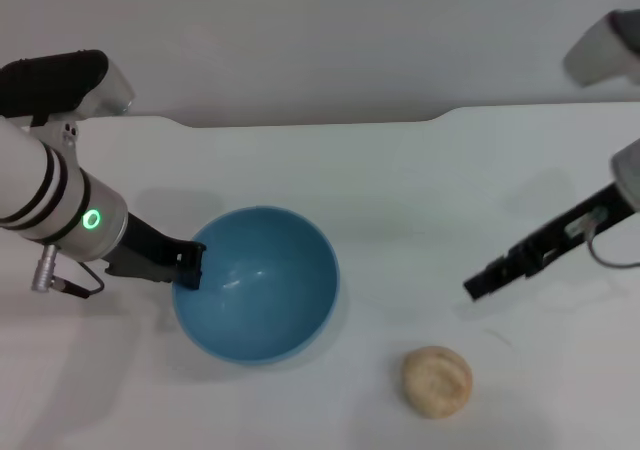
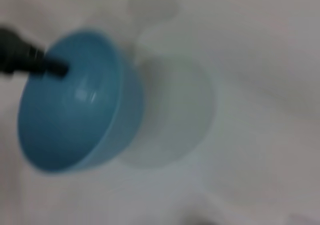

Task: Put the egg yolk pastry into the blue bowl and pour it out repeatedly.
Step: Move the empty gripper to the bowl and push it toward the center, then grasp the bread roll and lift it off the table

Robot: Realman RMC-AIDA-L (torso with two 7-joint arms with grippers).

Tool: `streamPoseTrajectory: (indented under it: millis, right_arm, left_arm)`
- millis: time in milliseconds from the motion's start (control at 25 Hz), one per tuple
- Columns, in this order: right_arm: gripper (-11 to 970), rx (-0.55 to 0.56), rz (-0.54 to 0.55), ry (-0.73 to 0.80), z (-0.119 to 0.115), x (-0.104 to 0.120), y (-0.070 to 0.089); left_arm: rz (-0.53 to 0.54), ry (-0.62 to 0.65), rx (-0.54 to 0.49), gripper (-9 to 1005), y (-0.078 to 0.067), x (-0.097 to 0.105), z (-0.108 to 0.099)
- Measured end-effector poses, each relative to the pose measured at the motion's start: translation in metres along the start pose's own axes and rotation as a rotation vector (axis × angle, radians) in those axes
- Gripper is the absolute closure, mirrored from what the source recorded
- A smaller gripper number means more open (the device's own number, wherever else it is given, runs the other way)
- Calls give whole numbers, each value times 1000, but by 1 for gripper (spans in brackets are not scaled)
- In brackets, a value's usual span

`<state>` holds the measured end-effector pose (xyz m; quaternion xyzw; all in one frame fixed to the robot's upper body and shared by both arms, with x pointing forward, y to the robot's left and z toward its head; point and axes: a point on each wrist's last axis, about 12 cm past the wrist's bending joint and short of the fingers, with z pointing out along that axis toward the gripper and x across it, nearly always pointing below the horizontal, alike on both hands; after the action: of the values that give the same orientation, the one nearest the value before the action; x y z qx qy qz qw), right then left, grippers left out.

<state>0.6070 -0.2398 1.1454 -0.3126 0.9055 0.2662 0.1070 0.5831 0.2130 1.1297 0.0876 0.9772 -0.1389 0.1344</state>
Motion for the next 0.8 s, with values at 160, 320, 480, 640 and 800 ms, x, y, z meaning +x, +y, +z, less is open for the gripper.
streamPoseTrajectory:
  millis: [160, 320, 480, 640, 800]
  right_arm:
    - [450, 4, -40, 93, 15, -3, 13]
    - [450, 0, -84, 151, 29, -5, 24]
    - [450, -5, -103, 187, 42, -7, 30]
    - [450, 37, -99, 224, 58, -6, 29]
    - [451, 58, -112, 246, 67, -4, 29]
  left_arm:
    - [6, -2, 0, 979, -1, -1, 0]
    - [8, -2, 3, 979, -2, -1, 0]
    - [9, -2, 6, 979, -3, -1, 0]
    - [14, -6, 8, 979, -4, -2, 0]
    - [21, -10, 10, 979, -7, -5, -1]
